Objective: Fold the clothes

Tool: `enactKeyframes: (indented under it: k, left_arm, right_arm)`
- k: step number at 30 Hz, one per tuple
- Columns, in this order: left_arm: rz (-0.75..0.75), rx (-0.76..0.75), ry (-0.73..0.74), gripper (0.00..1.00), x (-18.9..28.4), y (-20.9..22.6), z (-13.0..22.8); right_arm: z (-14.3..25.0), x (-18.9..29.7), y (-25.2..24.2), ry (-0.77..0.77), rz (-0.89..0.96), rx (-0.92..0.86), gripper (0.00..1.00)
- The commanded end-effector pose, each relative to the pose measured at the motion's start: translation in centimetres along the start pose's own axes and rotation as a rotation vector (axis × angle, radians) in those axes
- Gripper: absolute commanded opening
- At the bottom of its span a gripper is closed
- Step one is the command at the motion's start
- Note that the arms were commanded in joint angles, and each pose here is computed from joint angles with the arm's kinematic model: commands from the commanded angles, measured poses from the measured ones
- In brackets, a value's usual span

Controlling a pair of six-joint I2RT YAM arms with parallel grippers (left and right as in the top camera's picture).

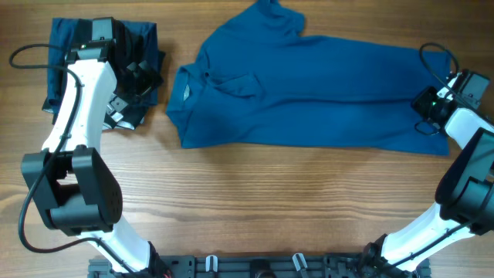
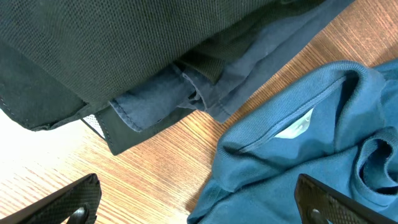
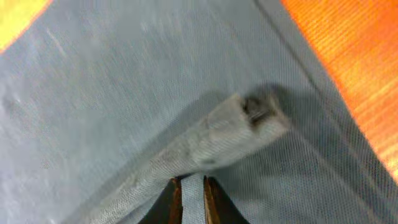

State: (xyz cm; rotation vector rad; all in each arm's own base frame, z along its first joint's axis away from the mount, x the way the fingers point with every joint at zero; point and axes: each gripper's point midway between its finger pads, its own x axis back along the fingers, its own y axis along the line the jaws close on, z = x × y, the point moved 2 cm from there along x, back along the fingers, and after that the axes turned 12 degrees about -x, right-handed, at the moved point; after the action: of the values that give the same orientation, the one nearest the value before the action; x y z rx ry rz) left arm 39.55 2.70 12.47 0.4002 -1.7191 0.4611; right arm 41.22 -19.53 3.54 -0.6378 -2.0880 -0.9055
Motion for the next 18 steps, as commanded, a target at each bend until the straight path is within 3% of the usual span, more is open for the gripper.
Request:
enactKeyframes:
  k: [1,3,5,10,18]
  left_arm:
    - [-0.001,0.003,0.009,1.00,-0.4,0.2,-0.1]
    - [-0.001,0.003,0.009,1.00,-0.4,0.2,-0.1]
    - [-0.001,0.003,0.009,1.00,-0.4,0.2,-0.1]
    - [-0.001,0.003,0.009,1.00,-0.4,0.2,-0.1]
    - [-0.001,0.003,0.009,1.00,-0.4,0.2,-0.1]
  right_arm:
    - [-1.5,-0.3,1.6,-0.055,-0.061,0.032,0.18]
    - [-2.8,-0.2,2.5,-0.114,-0.096,0.047,0.23]
    - [-4.7,0.4,3.9,-0.192,-0.154,0.067,0.34]
    - [-7.3,5.5,2.9,-0.145,-0.074,0.008,0.38]
    - [0.5,6.4,-6.6,0.183,0.293,-0.122,0.31]
